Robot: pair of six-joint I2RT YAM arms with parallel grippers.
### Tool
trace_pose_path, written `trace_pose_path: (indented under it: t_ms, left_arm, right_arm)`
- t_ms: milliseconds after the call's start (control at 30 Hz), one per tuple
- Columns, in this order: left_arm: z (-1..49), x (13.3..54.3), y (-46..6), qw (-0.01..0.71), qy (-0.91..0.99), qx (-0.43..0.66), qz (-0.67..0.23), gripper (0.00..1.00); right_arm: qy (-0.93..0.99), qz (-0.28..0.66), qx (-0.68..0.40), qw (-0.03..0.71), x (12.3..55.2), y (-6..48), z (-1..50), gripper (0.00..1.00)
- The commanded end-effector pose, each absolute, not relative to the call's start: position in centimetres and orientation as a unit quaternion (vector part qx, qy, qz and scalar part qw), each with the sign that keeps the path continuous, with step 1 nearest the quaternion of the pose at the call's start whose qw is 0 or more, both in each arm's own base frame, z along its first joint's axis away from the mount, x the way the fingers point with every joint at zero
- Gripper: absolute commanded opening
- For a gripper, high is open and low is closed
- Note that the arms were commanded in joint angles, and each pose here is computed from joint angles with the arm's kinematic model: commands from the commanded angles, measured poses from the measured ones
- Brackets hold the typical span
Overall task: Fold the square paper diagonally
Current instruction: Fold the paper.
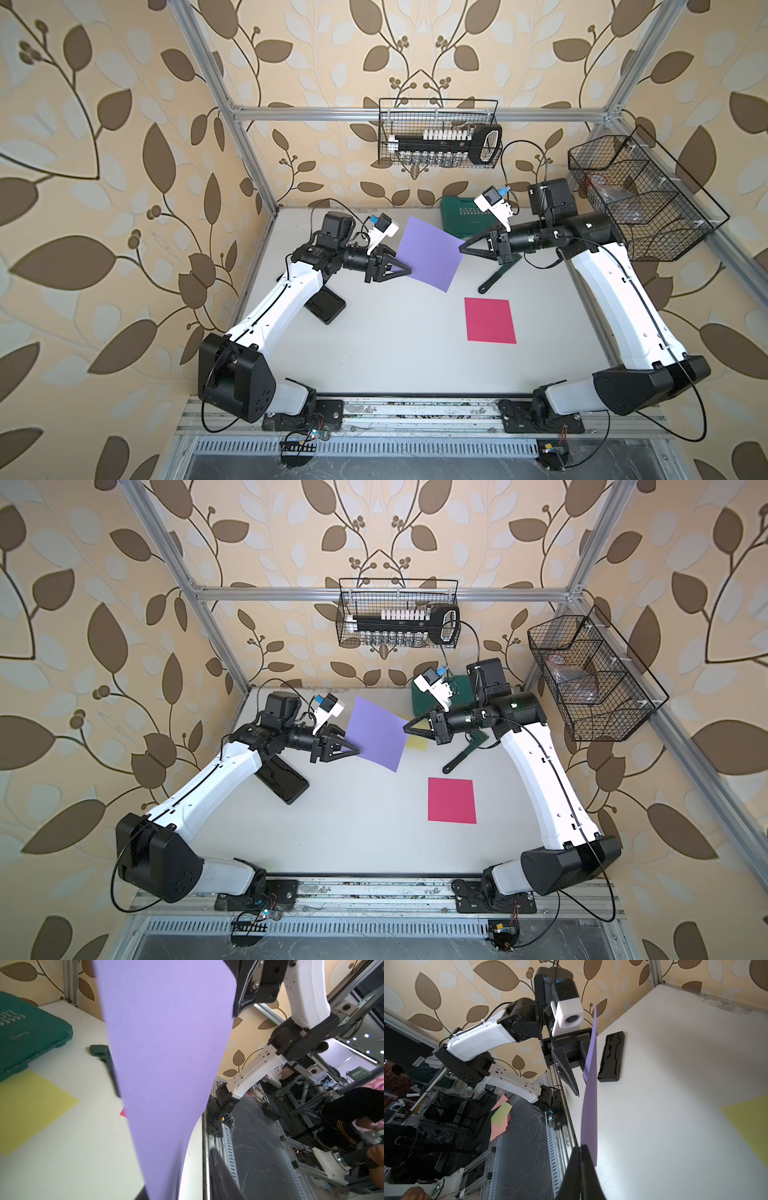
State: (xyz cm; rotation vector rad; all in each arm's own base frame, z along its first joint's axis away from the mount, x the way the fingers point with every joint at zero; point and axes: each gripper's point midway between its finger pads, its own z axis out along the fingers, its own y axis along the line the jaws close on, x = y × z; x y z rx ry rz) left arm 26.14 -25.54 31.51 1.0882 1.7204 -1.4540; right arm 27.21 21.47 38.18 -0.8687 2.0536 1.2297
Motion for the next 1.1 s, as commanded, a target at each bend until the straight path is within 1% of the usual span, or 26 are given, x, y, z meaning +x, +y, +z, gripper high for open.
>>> trace_pose_path:
  t_ms: [0,133,233,267,367,667,833,900,1067]
  left_arm:
    - [33.9,25.8,-25.0,0.351,0.646,0.417,-0.534,0.25]
    - [33.8,26.4,-24.8,0.354,0.664,0.400,-0.524,0.11]
    - [33.4,27.5,-24.7,0.356,0.688,0.375,-0.508,0.04]
    - [33.2,27.8,-24.7,0.354,0.695,0.366,-0.507,0.03]
    - [33.1,28.8,-24.9,0.344,0.711,0.336,-0.512,0.05]
    - [32.8,30.5,-25.5,0.353,0.748,0.282,-0.487,0.08]
    - [31.8,31.5,-25.5,0.349,0.777,0.255,-0.457,0.11]
    - [31.7,31.5,-25.7,0.349,0.778,0.256,-0.454,0.14]
    - [31.7,31.2,-26.1,0.355,0.774,0.257,-0.457,0.16]
  right_arm:
    - [0.791,0.449,-0.297,0.292,28.7,21.2,37.1,0.00]
    - [0.796,0.446,-0.282,0.298,29.5,21.2,36.9,0.00]
    - [0.819,0.414,-0.251,0.309,30.8,20.5,36.2,0.00]
    - [0.827,0.401,-0.238,0.313,31.2,20.1,36.0,0.00]
    - [0.848,0.365,-0.196,0.329,32.3,19.8,35.4,0.00]
    - [0.863,0.287,-0.204,0.361,31.1,24.7,34.0,0.00]
    - [0.864,0.288,-0.221,0.350,30.2,27.8,33.4,0.00]
    - [0.866,0.289,-0.225,0.341,30.0,28.8,33.0,0.00]
    - [0.865,0.300,-0.230,0.330,30.1,30.8,32.5,0.00]
